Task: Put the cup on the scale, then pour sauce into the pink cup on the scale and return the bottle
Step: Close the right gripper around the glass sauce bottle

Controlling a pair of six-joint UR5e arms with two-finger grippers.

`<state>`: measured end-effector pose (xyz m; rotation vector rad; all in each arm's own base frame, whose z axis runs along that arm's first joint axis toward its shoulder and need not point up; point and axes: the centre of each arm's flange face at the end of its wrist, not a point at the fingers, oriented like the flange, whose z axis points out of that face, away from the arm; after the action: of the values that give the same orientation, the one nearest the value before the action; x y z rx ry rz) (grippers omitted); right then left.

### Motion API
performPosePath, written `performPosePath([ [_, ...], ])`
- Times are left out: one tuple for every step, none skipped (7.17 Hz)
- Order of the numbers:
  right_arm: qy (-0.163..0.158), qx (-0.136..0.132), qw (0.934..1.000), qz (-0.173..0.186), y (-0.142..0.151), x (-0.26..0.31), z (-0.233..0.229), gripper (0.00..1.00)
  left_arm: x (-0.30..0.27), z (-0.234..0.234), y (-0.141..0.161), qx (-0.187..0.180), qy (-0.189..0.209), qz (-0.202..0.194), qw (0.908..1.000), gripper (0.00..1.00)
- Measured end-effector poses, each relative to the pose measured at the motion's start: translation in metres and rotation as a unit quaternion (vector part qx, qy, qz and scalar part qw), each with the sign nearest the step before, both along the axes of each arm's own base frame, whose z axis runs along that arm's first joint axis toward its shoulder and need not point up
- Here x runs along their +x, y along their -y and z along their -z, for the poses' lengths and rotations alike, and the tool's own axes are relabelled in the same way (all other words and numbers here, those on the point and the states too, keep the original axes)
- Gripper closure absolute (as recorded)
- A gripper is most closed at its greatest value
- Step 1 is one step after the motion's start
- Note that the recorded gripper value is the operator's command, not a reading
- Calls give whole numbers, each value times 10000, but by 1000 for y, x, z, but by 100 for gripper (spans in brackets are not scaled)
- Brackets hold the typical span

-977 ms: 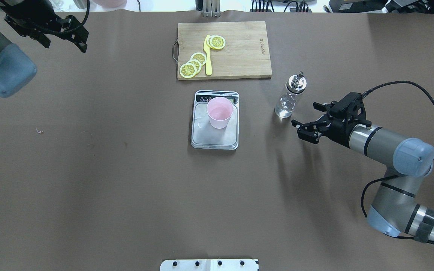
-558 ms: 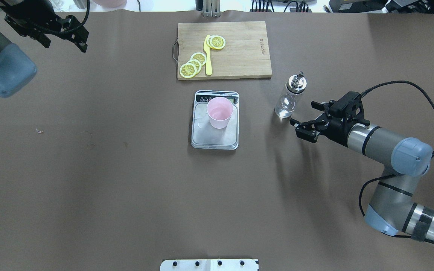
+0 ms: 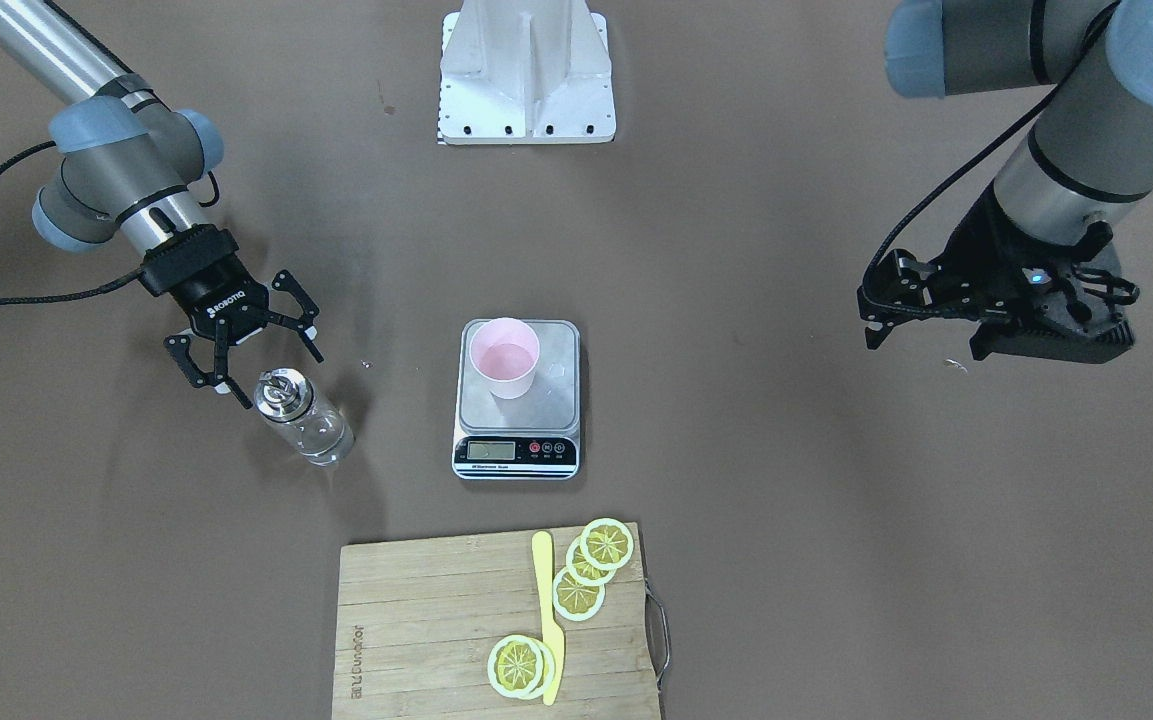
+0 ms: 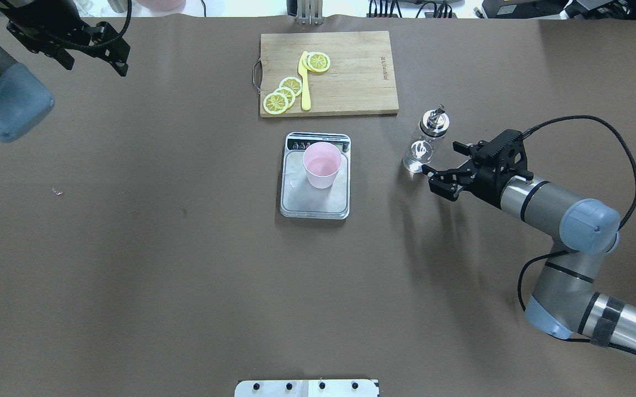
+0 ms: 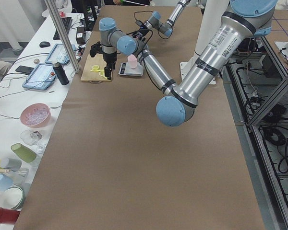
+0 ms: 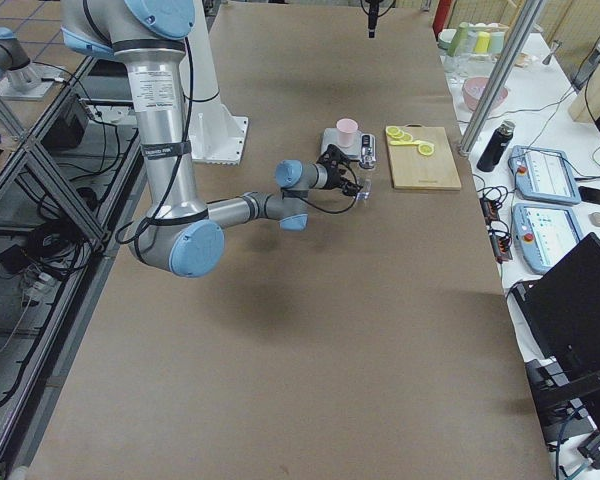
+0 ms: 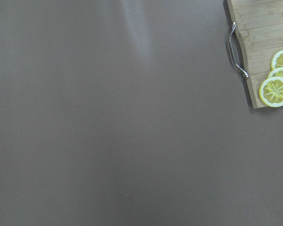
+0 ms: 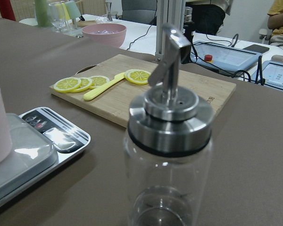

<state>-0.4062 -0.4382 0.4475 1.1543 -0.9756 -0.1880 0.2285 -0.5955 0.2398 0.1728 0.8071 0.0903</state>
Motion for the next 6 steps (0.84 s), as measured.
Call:
performPosePath([
  [-18, -8, 10000, -39, 5, -7, -1, 7, 0, 0, 0, 0, 0, 2, 10000, 1],
  [-30, -11, 10000, -59, 7, -10, -1, 7, 0, 0, 0, -1, 0, 3, 10000, 1],
  [-33, -11, 10000, -69, 8, -11, -1, 7, 0, 0, 0, -1, -1, 2, 10000, 1],
  [-29, -11, 10000, -74, 9, -12, 0, 7, 0, 0, 0, -2, -2, 1, 10000, 1],
  [-27, -12, 10000, -76, 11, -17, 2, 7, 0, 0, 0, -2, 0, 2, 10000, 1],
  [-43, -22, 10000, -77, 17, -26, 2, 7, 0, -1, 0, -5, 2, 3, 10000, 1],
])
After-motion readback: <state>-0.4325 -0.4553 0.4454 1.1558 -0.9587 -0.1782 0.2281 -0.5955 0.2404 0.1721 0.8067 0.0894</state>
